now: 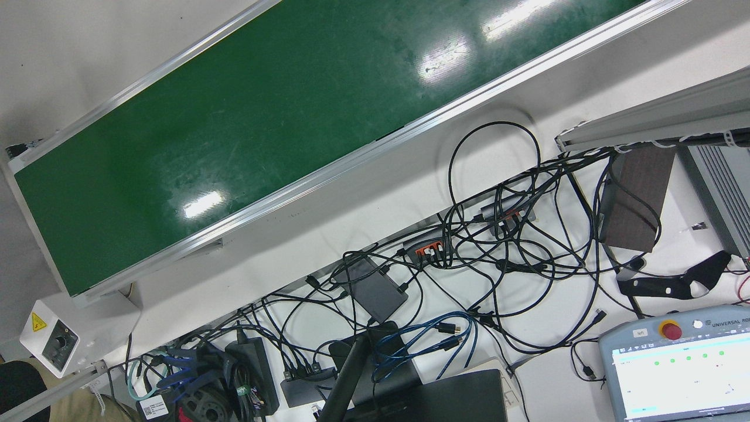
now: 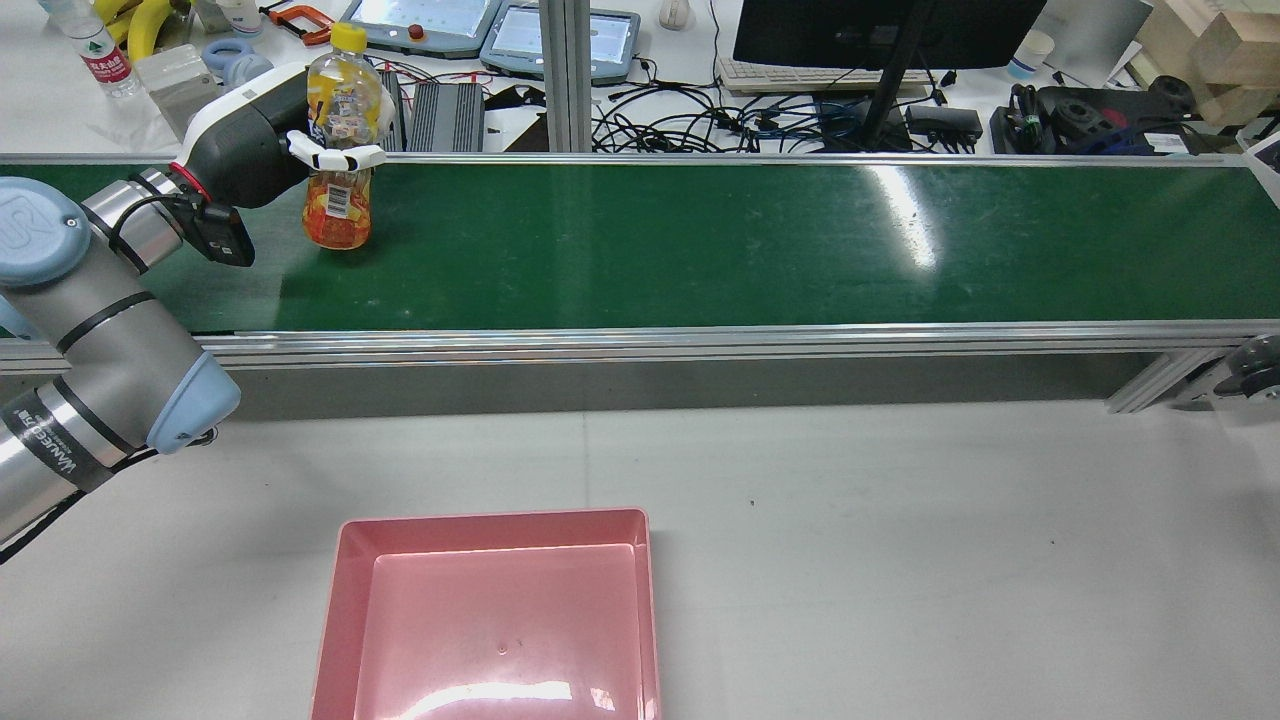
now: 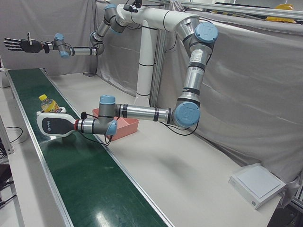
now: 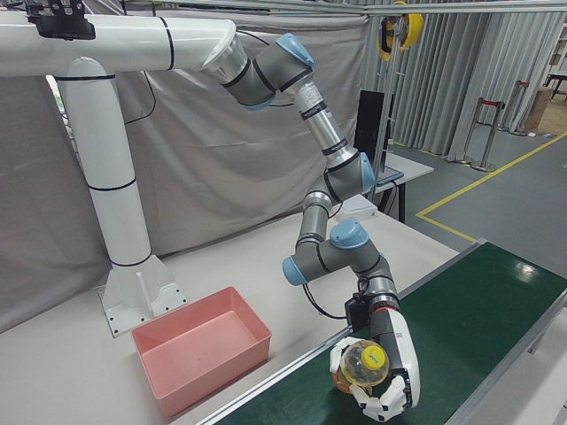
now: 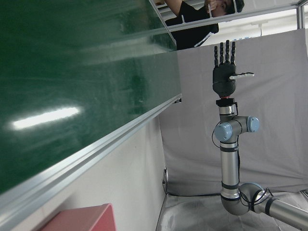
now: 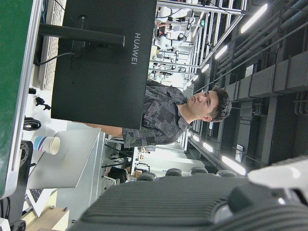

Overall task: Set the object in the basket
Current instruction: 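Close the left hand fingers around the bottle's upper body, then lift the bottle off the belt and carry it over the pink tray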

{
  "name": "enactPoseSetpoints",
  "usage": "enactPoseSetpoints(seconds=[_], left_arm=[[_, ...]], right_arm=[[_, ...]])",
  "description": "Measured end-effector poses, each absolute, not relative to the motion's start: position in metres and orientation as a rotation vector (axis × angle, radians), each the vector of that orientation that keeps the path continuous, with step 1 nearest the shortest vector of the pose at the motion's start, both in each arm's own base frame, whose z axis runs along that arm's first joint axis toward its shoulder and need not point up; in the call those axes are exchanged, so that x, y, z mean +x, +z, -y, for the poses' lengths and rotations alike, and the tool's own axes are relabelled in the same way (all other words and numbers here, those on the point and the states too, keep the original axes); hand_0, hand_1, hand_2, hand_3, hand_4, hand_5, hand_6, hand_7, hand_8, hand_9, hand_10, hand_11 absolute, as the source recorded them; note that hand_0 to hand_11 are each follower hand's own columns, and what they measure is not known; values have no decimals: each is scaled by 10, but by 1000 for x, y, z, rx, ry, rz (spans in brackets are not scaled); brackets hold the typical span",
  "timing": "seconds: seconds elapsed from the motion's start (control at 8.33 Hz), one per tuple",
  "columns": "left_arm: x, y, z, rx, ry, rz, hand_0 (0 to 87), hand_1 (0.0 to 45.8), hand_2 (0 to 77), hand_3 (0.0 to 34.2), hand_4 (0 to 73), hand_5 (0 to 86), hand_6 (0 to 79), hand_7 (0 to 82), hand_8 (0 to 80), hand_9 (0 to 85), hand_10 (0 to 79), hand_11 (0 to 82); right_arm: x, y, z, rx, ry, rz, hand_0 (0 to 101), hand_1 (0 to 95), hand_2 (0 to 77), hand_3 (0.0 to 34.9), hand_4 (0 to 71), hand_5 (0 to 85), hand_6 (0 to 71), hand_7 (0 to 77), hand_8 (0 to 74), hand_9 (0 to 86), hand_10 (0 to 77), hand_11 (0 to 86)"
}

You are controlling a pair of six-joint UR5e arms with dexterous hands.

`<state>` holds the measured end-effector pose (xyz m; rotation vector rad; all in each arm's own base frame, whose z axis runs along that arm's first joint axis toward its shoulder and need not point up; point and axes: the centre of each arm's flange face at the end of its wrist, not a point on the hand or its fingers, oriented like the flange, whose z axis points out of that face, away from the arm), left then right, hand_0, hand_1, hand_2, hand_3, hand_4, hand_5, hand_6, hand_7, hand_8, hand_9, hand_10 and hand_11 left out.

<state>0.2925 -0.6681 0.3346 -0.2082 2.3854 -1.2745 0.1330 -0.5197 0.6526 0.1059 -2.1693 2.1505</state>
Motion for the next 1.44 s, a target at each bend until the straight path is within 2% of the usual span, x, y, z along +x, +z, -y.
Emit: enactPoseSetpoints(seconds=[0.48,0.84,1.08,1.44], left_arm=[[320,263,611,-332,-1121,-2480,510,33,469,0,513,545,649,616,704,725,693,704],[449,239,504,-593,-944,-2426,508,33,469,0,513,545,649,616,704,725,693,704],[510,233,430,-683,-835,-2383,506,33,469,0,513,545,649,627,704,731,698,704],[541,253,382,-691,-784,-2327,506,33,475,0,518,545,649,627,682,709,698,704]], right_arm=[[134,652,519,107,2150,2171,3,0,5,3,0,0,0,5,0,0,0,0],[134,652,519,107,2150,2171,3,0,5,2,0,0,0,5,0,0,0,0],[134,652,519,107,2150,2171,3,0,5,2,0,0,0,5,0,0,0,0],[133,653,519,107,2151,2170,2,0,5,2,0,0,0,5,0,0,0,0]])
